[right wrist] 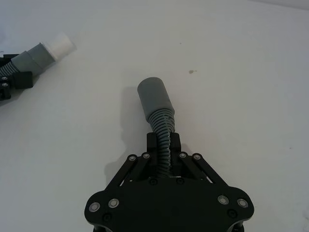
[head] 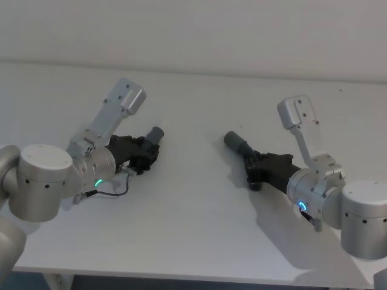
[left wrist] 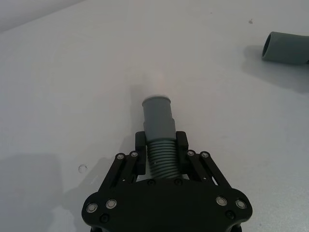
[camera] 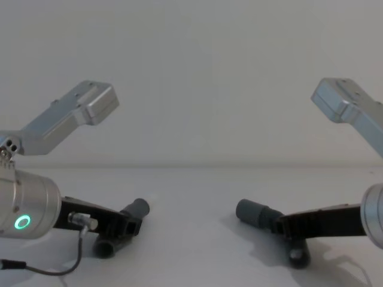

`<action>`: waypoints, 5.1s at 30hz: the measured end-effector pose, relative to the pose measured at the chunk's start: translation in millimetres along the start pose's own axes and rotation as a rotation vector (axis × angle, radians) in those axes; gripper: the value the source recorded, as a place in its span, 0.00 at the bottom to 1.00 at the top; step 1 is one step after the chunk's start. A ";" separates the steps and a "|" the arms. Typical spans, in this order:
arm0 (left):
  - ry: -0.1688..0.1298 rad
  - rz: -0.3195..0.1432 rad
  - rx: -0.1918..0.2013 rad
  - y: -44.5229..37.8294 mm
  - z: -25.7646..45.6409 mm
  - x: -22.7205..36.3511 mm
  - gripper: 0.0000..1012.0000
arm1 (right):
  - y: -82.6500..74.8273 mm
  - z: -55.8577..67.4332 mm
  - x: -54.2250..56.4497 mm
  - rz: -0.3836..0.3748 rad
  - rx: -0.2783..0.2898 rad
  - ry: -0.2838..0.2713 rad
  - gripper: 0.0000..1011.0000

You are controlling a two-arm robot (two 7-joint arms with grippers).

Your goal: Use both hands to pick up one end of the pipe from the table, align the ends, and insert them.

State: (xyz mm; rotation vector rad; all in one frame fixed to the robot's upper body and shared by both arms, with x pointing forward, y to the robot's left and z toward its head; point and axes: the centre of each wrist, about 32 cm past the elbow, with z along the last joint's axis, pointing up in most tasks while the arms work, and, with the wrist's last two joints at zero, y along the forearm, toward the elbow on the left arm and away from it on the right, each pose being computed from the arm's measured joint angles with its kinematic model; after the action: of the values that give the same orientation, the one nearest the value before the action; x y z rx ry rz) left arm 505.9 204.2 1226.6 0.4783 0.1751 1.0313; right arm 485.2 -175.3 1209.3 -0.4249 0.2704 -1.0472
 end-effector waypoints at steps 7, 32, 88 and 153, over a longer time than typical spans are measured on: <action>0.000 0.000 0.000 0.0 0.0 0.0 0.35 | 0.0 0.0 0.0 0.000 0.000 0.000 0.14; -0.060 0.046 -0.056 10.0 6.2 -2.0 0.35 | -12.3 9.0 13.8 0.001 0.165 -0.071 0.13; -0.441 -0.490 -0.179 35.7 58.0 61.7 0.35 | -75.0 -1.2 97.2 0.329 0.313 -0.420 0.13; -0.542 -0.671 -0.160 24.4 78.5 59.9 0.35 | -67.7 2.5 102.9 0.429 0.282 -0.377 0.13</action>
State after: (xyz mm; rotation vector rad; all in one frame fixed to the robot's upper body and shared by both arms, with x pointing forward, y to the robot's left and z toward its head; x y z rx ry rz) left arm 545.6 242.3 1312.1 0.4892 -0.2224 0.2352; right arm 482.9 -294.3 1241.3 -0.2837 -0.1215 -0.5569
